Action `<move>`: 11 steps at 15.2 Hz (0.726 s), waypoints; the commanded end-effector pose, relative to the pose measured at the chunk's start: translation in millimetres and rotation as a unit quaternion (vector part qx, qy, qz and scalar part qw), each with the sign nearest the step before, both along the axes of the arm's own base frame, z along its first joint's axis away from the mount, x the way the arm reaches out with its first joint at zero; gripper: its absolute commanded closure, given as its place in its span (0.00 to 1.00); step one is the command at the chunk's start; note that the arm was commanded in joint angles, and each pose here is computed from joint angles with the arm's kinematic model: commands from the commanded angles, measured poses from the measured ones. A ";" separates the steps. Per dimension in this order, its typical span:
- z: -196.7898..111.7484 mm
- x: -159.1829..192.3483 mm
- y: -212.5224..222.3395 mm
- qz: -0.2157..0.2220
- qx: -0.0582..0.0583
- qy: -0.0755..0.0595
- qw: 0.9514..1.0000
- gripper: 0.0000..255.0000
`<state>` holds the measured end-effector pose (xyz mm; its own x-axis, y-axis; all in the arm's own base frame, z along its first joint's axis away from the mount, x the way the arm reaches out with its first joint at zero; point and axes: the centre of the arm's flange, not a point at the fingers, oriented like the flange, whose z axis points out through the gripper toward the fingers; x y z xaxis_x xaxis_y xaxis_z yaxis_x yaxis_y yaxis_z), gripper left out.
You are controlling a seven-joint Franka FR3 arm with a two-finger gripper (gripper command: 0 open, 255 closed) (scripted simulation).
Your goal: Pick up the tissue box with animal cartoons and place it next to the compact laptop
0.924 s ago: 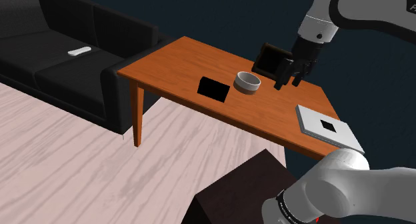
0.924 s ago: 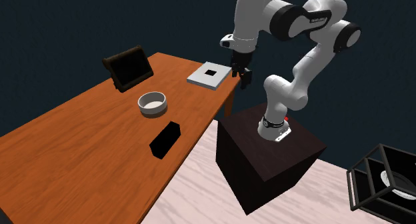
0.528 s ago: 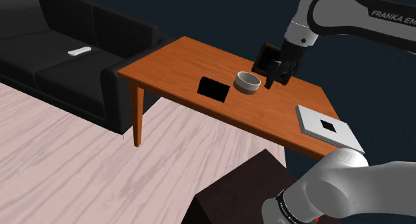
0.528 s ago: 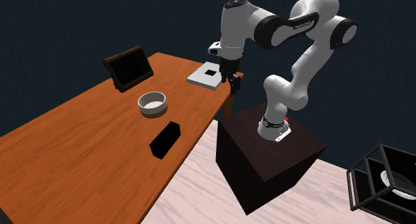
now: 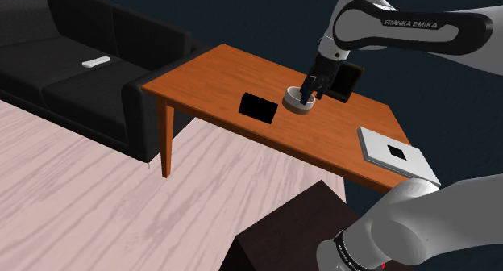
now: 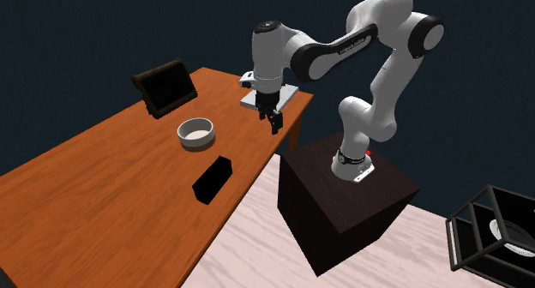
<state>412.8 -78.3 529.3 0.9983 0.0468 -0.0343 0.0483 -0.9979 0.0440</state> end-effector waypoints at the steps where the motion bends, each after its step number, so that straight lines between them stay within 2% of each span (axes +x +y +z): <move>1: -16.3 23.4 -6.7 0.018 0.002 -0.002 1.000 0.00; 11: -81.8 134.7 -21.6 0.105 0.016 -0.007 0.994 0.00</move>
<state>536.9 -99.6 454.9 0.9716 0.2359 -0.0178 0.2362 -0.9715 0.0168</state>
